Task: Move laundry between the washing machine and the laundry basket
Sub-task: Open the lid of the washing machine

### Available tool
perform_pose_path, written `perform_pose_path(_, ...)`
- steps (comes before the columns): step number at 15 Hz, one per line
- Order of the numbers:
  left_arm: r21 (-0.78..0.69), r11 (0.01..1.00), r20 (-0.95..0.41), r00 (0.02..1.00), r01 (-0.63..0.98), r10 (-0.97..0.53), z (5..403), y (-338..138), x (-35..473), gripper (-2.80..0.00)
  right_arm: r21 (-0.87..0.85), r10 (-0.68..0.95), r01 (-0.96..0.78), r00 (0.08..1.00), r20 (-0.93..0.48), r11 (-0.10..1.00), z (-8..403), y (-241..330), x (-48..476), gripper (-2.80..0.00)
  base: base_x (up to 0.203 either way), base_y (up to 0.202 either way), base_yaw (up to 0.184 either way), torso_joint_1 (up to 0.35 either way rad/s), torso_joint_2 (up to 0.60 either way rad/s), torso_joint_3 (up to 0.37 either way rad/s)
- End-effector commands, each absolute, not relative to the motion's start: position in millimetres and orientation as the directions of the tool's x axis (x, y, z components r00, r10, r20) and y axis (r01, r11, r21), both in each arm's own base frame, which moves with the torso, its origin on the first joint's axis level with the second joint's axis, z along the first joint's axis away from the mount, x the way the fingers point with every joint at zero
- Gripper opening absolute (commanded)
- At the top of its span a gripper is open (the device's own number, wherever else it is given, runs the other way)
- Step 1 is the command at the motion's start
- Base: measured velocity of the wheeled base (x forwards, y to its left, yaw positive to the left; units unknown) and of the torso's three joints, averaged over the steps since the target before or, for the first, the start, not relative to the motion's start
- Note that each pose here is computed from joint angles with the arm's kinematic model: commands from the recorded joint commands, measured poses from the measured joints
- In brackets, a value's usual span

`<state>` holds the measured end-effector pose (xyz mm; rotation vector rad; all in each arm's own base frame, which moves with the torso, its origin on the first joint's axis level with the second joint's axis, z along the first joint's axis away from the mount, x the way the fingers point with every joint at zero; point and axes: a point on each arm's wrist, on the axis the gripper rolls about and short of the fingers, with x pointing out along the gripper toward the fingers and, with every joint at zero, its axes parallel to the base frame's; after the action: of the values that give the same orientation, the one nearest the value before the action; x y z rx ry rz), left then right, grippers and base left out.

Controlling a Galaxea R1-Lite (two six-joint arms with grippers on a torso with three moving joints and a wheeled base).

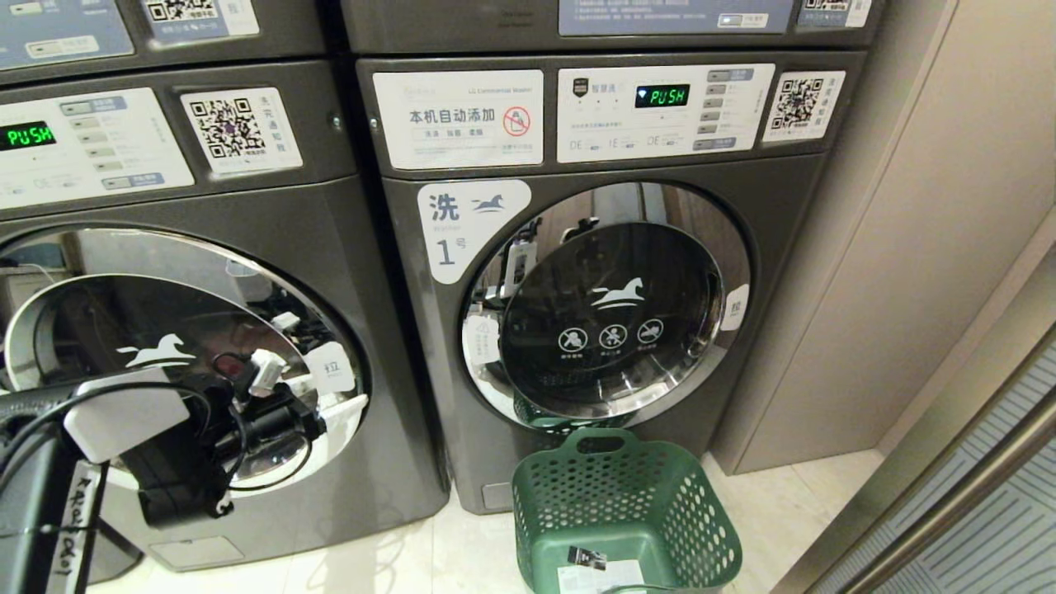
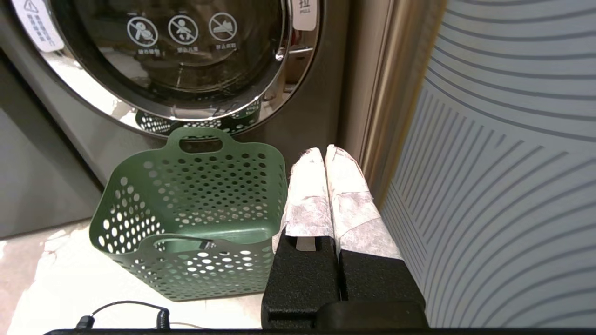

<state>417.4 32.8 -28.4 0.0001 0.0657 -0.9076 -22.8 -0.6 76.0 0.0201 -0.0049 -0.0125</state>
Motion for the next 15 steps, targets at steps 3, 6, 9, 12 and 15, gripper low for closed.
perform_pose_path(3,-0.018,0.602,-0.052,0.601,0.798,-0.798,-23,23,416,0.0,0.02,-0.012,0.012,1.0,0.004,1.0,76,-1,-23,-2.8,0.0,0.0,0.0,0.0,0.0,0.0)
perform_pose_path(6,-0.013,0.666,-0.053,0.665,0.746,-0.745,-15,54,407,0.0,0.02,-0.012,0.012,1.0,0.005,1.0,76,-1,-23,-2.8,0.0,0.0,0.0,0.0,0.0,0.0)
perform_pose_path(9,-0.02,0.751,-0.048,0.75,0.66,-0.66,7,99,385,0.0,0.02,-0.012,0.012,1.0,0.005,1.0,76,-1,-23,-2.8,0.0,0.0,0.0,0.0,0.0,0.0)
perform_pose_path(12,-0.024,0.844,-0.047,0.843,0.536,-0.536,27,150,351,0.0,0.02,-0.013,0.013,1.0,0.006,1.0,76,-1,-23,-2.8,0.0,0.0,0.0,0.0,0.0,0.0)
perform_pose_path(15,0.007,0.923,-0.039,0.923,0.384,-0.383,49,194,306,0.0,0.02,-0.012,0.012,1.0,0.004,1.0,76,-1,-23,-2.8,0.0,0.0,0.0,0.0,0.0,0.0)
